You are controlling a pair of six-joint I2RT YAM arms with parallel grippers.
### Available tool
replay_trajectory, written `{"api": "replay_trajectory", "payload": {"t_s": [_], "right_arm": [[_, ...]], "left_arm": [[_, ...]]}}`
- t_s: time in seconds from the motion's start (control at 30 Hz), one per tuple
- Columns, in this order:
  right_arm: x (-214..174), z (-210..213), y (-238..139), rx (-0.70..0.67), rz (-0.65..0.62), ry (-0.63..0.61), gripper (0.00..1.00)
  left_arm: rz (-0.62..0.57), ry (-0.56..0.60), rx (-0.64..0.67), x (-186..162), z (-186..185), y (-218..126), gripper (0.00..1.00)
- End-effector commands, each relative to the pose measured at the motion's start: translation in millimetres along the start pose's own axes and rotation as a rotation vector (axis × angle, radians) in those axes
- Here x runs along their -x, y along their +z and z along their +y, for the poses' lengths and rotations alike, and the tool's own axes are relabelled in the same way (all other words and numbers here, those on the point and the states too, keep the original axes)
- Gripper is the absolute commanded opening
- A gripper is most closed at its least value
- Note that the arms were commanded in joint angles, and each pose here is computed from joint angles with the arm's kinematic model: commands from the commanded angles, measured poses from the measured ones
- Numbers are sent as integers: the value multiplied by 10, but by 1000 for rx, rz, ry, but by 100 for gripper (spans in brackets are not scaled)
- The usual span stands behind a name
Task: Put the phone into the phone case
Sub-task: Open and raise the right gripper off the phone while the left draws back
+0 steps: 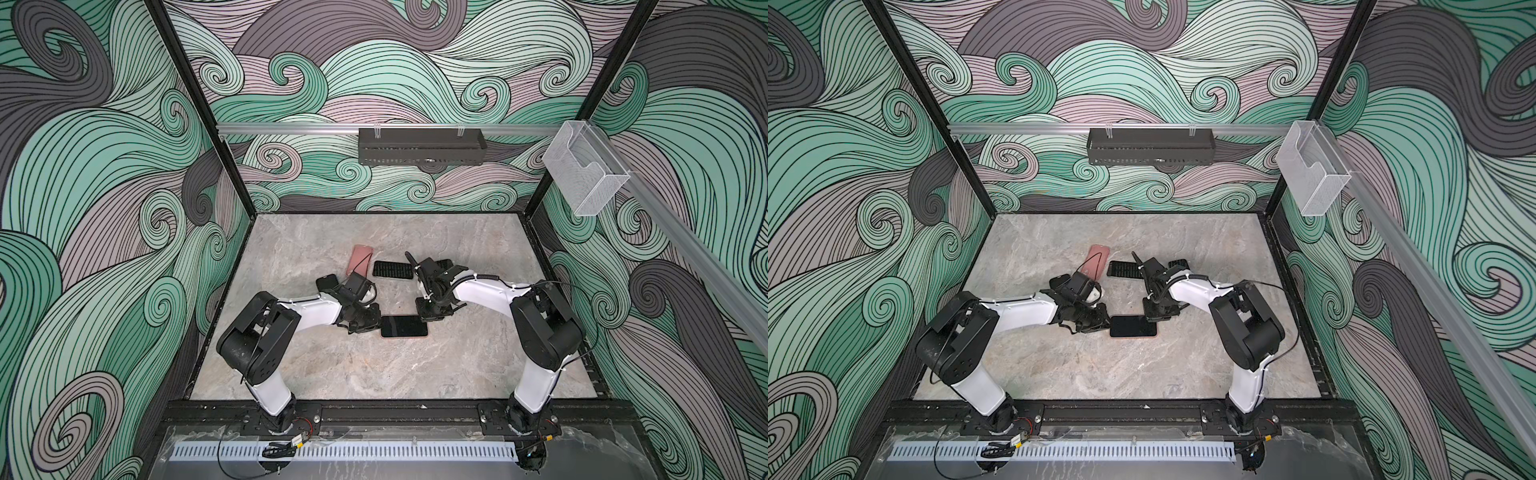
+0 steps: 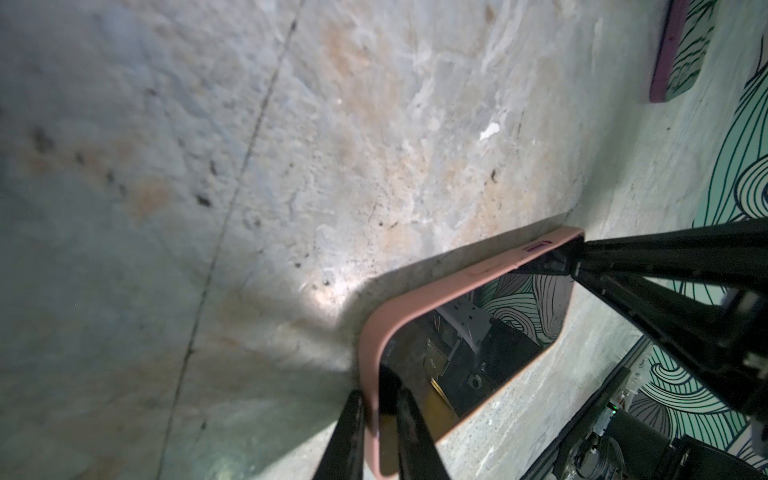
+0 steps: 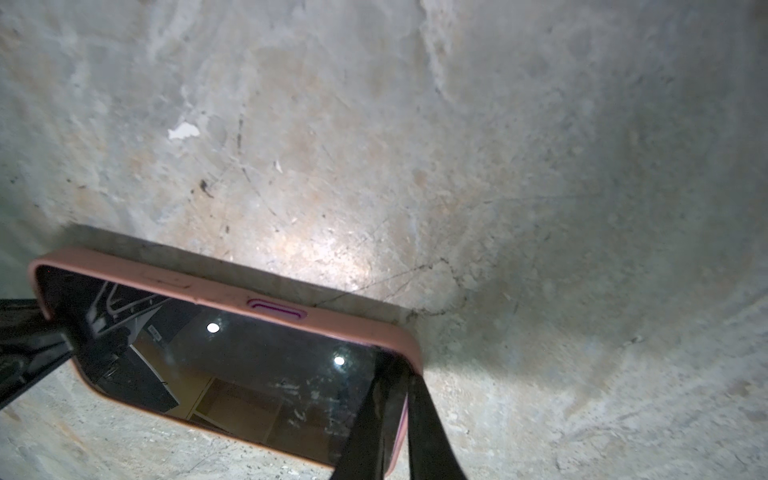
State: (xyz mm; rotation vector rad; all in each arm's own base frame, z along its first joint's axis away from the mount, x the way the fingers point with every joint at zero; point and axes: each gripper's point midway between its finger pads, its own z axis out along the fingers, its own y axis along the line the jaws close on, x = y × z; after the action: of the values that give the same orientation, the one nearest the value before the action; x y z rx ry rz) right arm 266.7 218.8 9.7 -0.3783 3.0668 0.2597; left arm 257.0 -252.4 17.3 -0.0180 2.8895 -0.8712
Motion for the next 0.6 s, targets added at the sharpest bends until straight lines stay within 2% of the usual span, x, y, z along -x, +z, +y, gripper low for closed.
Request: {"api": "replay_trajectory", "payload": {"t_s": [0.0,0.17,0.57], "right_arm": [[-469,-19,675,-5,155,-35,13],[-325,62,409,13,101,-82,16],[137,395,-624,102,-119,-220,25]], "left_arm": [[3,-11,68,-13,135,-14,17],[-24,-6,78,16,126,-103,18],[-68,-6,90,60,151,-311,18]]}}
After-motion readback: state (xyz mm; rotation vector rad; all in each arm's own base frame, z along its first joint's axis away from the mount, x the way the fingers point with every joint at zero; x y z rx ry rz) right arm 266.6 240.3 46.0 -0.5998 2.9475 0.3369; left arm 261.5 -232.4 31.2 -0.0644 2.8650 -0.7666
